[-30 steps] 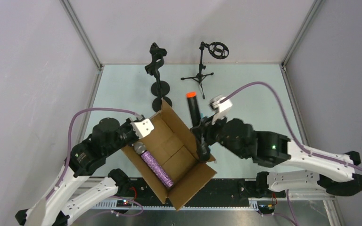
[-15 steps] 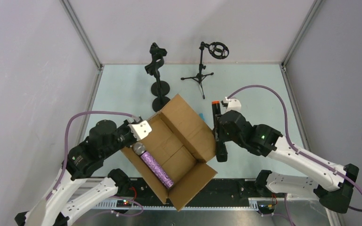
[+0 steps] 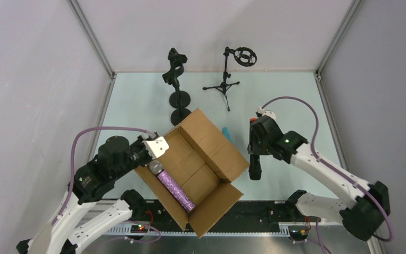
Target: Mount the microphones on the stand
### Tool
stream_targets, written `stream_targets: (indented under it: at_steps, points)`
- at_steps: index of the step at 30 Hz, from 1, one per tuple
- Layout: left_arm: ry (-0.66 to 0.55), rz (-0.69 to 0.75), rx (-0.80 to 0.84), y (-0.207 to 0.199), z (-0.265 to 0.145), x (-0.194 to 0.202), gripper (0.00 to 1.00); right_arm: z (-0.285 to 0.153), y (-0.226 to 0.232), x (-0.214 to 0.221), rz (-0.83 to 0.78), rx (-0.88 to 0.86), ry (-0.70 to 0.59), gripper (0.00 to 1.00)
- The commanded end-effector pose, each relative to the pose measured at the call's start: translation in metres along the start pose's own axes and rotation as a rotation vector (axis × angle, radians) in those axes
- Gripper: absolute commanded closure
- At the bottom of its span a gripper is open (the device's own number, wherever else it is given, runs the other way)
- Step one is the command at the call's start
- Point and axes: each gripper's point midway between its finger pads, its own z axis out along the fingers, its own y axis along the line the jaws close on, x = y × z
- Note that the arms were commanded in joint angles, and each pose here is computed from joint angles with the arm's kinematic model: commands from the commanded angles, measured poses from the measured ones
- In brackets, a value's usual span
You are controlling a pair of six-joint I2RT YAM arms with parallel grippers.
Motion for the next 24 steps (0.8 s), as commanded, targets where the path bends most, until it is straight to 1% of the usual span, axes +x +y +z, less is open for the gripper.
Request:
stream_targets:
  at_steps: [1, 3, 5, 9, 13, 15, 16, 17, 20, 22, 24]
  points:
    - [-0.047, 0.008, 0.057, -0.01, -0.001, -0.008, 1.0, 0.038, -0.014, 0.007, -0.013, 0.032, 0.066, 1.0]
    - [-0.052, 0.0, 0.06, -0.01, -0.001, -0.011, 1.0, 0.054, -0.015, 0.006, -0.012, 0.029, 0.087, 1.0]
    - [-0.058, -0.003, 0.061, -0.009, -0.002, -0.013, 1.0, 0.068, -0.008, 0.001, -0.018, 0.006, 0.078, 1.0]
    - [-0.064, -0.003, 0.057, -0.008, -0.004, -0.015, 1.0, 0.09, -0.003, 0.006, -0.021, -0.007, 0.127, 1.0]
    - [-0.077, -0.008, 0.061, -0.008, -0.005, -0.018, 1.0, 0.107, 0.0, 0.014, -0.047, 0.005, 0.18, 1.0]
    - [-0.079, -0.006, 0.062, -0.008, -0.006, -0.019, 1.0, 0.118, -0.003, 0.025, -0.057, 0.04, 0.231, 1.0]
    - [-0.08, -0.005, 0.061, -0.008, -0.006, -0.019, 1.0, 0.12, -0.003, 0.023, -0.058, 0.05, 0.233, 0.99]
    - [-0.08, -0.004, 0.058, -0.007, -0.006, -0.02, 1.0, 0.125, -0.006, 0.028, -0.061, 0.067, 0.257, 0.98]
    - [-0.089, -0.006, 0.052, -0.005, -0.008, -0.023, 1.0, 0.131, -0.007, 0.029, -0.065, 0.084, 0.27, 0.97]
    - [-0.101, -0.009, 0.051, -0.004, -0.011, -0.027, 1.0, 0.133, -0.006, 0.03, -0.065, 0.079, 0.274, 0.93]
    - [-0.113, -0.016, 0.051, -0.003, -0.013, -0.03, 1.0, 0.135, -0.004, 0.031, -0.061, 0.073, 0.28, 0.84]
